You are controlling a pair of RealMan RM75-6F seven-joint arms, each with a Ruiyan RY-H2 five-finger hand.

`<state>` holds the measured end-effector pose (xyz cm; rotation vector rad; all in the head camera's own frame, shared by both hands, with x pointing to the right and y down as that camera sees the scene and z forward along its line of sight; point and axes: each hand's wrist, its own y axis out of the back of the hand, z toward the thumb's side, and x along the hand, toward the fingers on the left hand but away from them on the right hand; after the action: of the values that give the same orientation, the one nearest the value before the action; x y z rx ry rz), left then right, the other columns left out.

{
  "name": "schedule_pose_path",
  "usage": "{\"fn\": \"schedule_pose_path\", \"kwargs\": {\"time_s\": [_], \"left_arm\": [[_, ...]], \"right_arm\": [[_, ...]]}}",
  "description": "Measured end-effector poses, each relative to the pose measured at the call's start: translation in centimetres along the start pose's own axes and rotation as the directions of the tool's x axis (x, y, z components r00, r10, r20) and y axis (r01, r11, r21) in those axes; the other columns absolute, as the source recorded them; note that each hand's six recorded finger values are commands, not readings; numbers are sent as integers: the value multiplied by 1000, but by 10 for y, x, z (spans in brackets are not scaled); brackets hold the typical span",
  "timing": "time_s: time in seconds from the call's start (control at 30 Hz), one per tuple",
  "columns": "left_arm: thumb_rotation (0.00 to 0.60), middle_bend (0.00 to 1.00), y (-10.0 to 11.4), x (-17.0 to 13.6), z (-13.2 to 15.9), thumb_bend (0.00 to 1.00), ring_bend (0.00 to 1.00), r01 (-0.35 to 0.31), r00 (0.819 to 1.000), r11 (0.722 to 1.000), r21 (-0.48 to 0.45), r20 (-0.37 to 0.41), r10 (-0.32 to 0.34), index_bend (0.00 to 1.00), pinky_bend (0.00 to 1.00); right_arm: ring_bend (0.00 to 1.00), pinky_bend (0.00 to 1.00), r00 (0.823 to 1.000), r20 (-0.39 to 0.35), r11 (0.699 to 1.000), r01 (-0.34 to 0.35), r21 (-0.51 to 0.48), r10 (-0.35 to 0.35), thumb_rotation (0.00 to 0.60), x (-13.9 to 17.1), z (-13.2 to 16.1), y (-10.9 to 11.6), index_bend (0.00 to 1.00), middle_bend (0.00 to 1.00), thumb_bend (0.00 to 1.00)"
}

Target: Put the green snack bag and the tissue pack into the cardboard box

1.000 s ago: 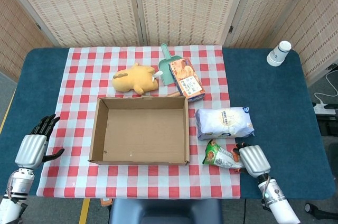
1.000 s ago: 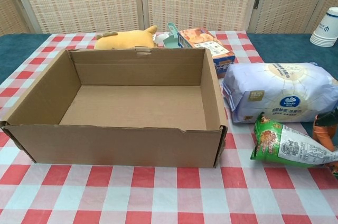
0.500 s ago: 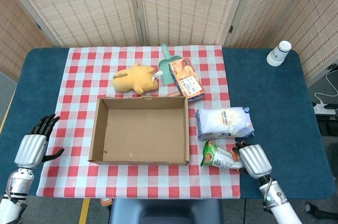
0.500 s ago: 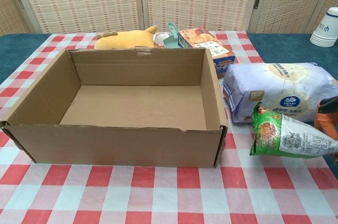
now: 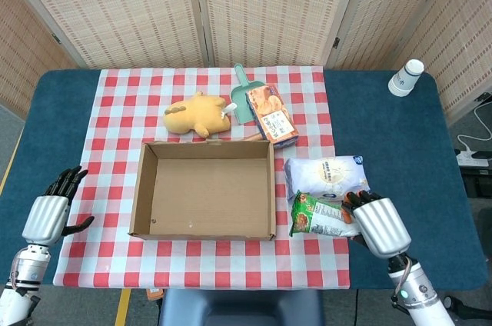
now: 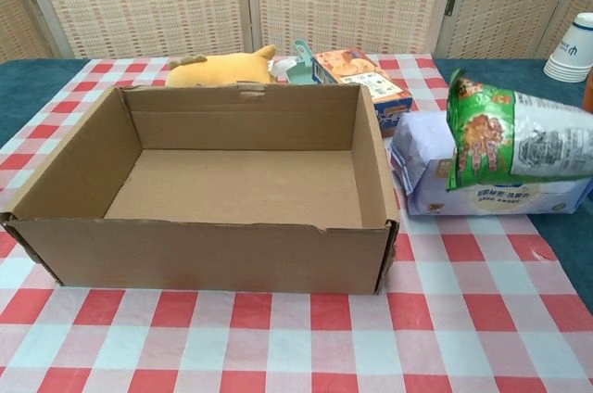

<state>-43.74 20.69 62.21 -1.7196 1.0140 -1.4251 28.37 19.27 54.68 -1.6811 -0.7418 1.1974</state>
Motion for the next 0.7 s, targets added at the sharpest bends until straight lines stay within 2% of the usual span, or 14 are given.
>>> {"fn": "schedule_pose_path", "kwargs": {"time_s": [0.2, 0.3, 0.47, 0.7], "left_arm": [[600, 6, -1, 0, -1, 187, 0, 10, 1000, 1000, -7, -2, -10, 84, 213], [600, 5, -2, 0, -3, 187, 0, 13, 1000, 1000, -7, -6, -13, 84, 213], [600, 6, -2, 2, -5, 186, 0, 16, 1000, 1000, -9, -14, -16, 84, 213], [600, 6, -1, 2, -6, 187, 0, 15, 1000, 1000, -17, -15, -15, 83, 213]], "right_arm": [[432, 632, 991, -46, 991, 130, 12, -129, 600, -32, 22, 53, 703, 463, 373], [432, 632, 989, -66, 991, 133, 17, -132, 600, -50, 31, 63, 703, 463, 372], [435, 632, 986, -129, 994, 109, 8, -107, 600, -82, 60, 63, 703, 463, 373], [435, 633, 976, -205, 997, 59, -56, -69, 600, -127, 111, 37, 703, 464, 373]]}}
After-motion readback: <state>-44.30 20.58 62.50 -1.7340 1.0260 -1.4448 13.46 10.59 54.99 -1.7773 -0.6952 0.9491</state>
